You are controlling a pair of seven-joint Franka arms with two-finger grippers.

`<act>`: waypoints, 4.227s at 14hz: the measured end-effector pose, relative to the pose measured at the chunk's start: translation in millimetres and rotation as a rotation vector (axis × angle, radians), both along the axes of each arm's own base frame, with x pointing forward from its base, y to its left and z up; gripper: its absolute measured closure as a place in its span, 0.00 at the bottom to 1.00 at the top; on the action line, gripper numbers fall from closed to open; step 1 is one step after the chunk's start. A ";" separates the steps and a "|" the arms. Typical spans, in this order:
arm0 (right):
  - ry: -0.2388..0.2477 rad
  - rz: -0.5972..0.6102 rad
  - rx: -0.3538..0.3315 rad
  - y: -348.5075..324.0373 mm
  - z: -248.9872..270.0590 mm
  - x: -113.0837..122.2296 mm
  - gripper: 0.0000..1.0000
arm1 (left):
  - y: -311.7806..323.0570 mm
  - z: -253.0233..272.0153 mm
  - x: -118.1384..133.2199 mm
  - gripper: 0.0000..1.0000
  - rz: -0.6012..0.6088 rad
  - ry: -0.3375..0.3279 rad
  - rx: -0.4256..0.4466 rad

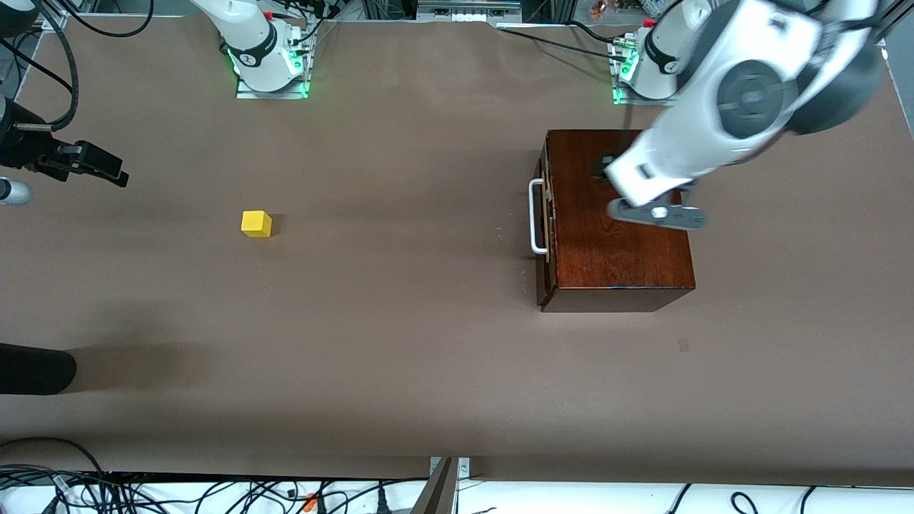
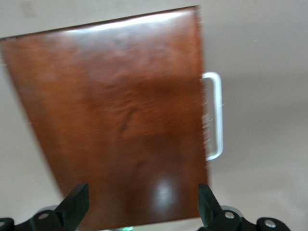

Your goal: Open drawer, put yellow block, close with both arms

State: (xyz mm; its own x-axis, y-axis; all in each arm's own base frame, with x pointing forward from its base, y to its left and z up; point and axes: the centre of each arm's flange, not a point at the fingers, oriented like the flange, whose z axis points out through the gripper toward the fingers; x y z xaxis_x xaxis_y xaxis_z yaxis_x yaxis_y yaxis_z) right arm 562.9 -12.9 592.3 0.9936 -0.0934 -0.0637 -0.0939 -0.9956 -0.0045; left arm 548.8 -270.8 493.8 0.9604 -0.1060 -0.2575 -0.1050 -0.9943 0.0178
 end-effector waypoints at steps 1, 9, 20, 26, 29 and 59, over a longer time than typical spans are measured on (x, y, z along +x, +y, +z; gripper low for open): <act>0.000 0.000 0.000 0.0 0.1 -0.1 0.00 | -25.9 -10.2 -2.9 0.00 0.024 -0.001 0.008; 0.000 0.000 0.000 0.0 0.3 -0.1 0.00 | -124.4 -85.6 -16.1 0.00 0.049 -0.102 0.139; 0.001 0.001 0.000 0.0 0.2 -0.2 0.00 | -150.2 -168.0 -41.2 0.00 -0.008 -0.164 0.233; 0.001 0.001 0.000 0.0 0.2 -0.3 0.00 | -151.4 -182.6 -47.3 0.00 -0.029 -0.182 0.232; 0.001 0.001 0.000 0.0 0.2 -0.3 0.00 | -151.5 -187.5 -48.8 0.00 -0.019 -0.190 0.229; 0.001 0.001 0.000 0.0 0.1 -0.4 0.00 | -172.8 -222.8 -62.5 0.00 0.018 -0.237 0.235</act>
